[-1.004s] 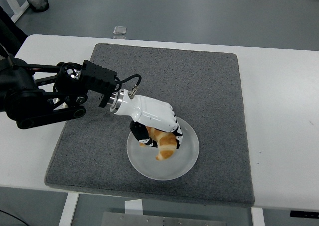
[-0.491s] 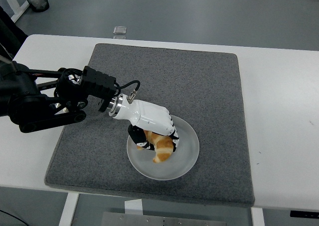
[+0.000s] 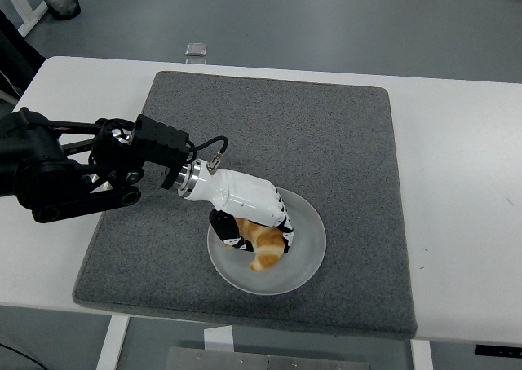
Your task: Place the bread on the plate
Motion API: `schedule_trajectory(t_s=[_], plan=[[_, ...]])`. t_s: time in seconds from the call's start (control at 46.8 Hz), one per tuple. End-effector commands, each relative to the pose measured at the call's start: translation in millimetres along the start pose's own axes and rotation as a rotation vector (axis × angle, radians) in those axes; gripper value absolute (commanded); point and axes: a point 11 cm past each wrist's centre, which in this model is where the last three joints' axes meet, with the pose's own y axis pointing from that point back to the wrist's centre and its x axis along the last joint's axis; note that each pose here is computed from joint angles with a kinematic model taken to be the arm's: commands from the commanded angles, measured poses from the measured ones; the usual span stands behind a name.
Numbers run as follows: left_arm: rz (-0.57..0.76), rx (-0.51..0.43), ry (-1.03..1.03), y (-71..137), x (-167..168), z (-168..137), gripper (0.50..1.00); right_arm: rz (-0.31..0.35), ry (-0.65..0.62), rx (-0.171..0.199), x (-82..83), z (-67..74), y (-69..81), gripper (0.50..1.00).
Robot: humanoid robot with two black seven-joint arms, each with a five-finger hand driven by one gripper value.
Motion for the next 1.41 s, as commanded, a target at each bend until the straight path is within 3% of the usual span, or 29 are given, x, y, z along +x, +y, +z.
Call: schedule_trajectory(t_s=[0.0,0.064,0.299,0.449,0.62,0.748,0.983,1.197,1.389], plan=[[0.011,-0.003,0.018,0.1,1.8,0.4,0.936,0.0,0.0,0.0,0.0,0.0,0.0,0.952],[0.031,-0.007,0.041,0.5,5.4,0.7,0.99,0.0,0.0,0.0,0.0,0.0,0.0,0.952],[0.155,-0.037,0.188,6.1,31.8,1.8,0.994,0.0,0.0,0.0,0.0,0.0,0.0,0.952],[0.348,-0.082,0.349,23.2,80.7,0.5,0.994,0.0,0.0,0.0,0.0,0.0,0.0,0.952],[0.663,-0.107,0.57,61.9,138.0,-27.2,0.994,0.0,0.0,0.0,0.0,0.0,0.0,0.952],[0.884,-0.076,0.751,97.0,154.3,-65.7,0.994,0.0,0.0,0.0,0.0,0.0,0.0,0.952],[1.144,-0.054,1.138,130.5,145.3,-109.1,0.994,0.0,0.0,0.0,0.0,0.0,0.0,0.952],[1.246,0.033,1.376,136.6,105.5,-131.9,0.994,0.0,0.0,0.0,0.0,0.0,0.0,0.952],[1.401,-0.034,1.616,155.6,75.4,-145.6,0.994,0.0,0.0,0.0,0.0,0.0,0.0,0.952]])
